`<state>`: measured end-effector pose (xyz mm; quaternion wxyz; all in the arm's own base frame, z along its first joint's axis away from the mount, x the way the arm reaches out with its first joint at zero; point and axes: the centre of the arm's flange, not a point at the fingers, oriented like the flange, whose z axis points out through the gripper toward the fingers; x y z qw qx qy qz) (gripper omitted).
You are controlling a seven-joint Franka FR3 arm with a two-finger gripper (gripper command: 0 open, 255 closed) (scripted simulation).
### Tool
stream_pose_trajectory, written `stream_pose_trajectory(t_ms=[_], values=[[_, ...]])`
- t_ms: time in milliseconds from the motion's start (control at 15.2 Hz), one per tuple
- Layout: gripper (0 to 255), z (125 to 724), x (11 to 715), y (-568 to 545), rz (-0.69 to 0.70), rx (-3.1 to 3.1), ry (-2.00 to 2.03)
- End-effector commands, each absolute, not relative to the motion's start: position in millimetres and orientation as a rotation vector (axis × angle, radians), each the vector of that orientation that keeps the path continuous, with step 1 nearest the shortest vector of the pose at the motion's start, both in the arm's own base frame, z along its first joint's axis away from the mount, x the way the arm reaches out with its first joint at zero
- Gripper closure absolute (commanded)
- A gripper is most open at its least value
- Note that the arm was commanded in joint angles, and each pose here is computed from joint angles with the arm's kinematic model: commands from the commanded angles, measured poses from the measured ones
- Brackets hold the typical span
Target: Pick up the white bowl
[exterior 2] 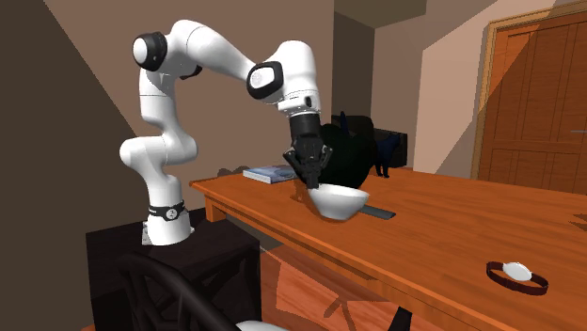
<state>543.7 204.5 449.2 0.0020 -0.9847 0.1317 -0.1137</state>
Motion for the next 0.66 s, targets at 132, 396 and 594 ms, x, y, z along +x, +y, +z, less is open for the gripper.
stream_pose_trajectory(t_ms=[132,396,594], values=[[255,470.6,542.9,204.9,-0.357,-3.090,0.413],[255,491.7,542.9,204.9,-0.357,-3.090,0.413],[255,497.8,542.9,204.9,-0.357,-3.090,0.413]])
